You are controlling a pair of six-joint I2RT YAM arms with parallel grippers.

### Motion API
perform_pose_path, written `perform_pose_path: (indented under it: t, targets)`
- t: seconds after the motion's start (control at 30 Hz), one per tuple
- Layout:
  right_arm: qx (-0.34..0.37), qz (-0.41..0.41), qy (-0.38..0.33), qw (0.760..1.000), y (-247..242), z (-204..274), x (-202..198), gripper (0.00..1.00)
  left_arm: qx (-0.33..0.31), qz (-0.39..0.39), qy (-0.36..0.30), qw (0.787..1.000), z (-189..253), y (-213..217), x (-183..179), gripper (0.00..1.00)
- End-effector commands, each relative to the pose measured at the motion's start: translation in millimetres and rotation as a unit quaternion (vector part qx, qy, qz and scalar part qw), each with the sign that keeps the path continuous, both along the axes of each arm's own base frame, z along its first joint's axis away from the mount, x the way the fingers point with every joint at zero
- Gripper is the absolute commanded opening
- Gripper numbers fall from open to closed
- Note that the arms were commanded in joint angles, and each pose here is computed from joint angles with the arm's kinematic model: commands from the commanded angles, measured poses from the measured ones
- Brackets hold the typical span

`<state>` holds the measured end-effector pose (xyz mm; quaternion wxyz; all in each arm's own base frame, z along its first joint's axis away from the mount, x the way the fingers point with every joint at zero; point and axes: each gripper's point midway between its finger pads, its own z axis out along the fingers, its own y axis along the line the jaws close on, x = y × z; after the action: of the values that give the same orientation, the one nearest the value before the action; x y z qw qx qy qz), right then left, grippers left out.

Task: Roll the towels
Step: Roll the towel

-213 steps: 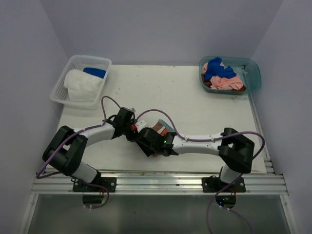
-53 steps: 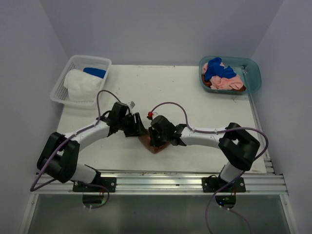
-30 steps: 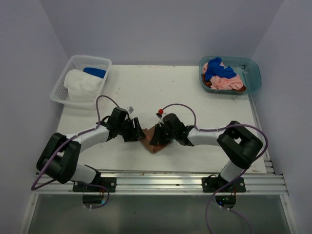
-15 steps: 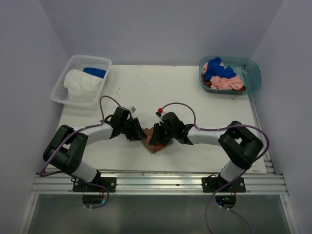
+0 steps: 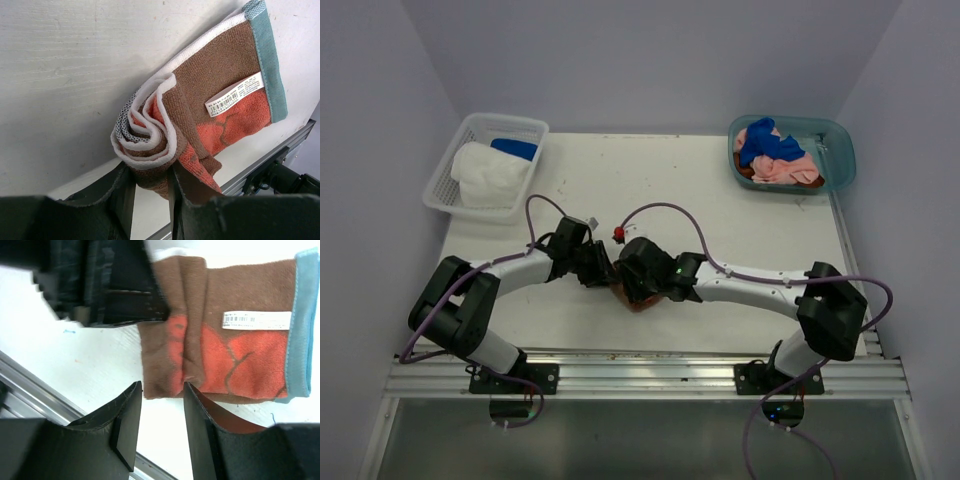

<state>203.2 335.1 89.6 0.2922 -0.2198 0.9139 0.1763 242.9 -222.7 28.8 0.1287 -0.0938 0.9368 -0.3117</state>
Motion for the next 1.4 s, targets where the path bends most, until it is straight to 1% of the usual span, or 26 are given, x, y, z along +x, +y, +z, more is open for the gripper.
perform_pose_path:
  t: [0.0,0.17,0.3,0.37,0.43,0.53,0.77,0.9,1.0,1.17,1.37]
  targets:
    - [-0.074,0.017,-0.063,0.995,-4,6,3,0.42,0.020,0.011,0.002,1.000,-1,4,4,0.32]
    - [-0.085,0.054,-0.092,0.991,12,13,-5,0.42,0.022,0.009,0.003,1.000,-2,4,3,0.32]
    - [-0.082,0.087,-0.083,0.989,25,4,-15,0.42,0.021,0.008,0.004,1.000,-1,3,4,0.32]
    - [-0.063,0.104,-0.078,0.990,34,2,-20,0.42,0.020,0.007,0.002,1.000,0,2,3,0.32]
    - [-0.063,0.108,-0.075,0.989,34,-5,-21,0.42,0.021,0.007,0.001,1.000,1,2,3,0.32]
    - [-0.069,0.105,-0.076,0.989,35,-10,-19,0.43,0.022,0.007,0.001,1.000,2,3,3,0.32]
    - [-0.140,0.069,-0.088,0.984,16,-31,-4,0.47,0.019,0.005,-0.002,1.000,5,2,2,0.31]
    - [-0.166,0.053,-0.093,0.980,7,-42,1,0.47,0.018,0.005,-0.003,1.000,7,2,3,0.31]
    - [-0.183,0.037,-0.103,0.977,0,-46,6,0.50,0.018,0.006,-0.005,1.000,9,3,3,0.31]
    - [-0.195,0.035,-0.104,0.975,-3,-57,8,0.52,0.018,0.005,-0.006,1.000,11,2,3,0.31]
    - [-0.201,0.036,-0.083,0.975,-7,-84,7,0.51,0.016,0.006,-0.007,1.000,13,1,4,0.33]
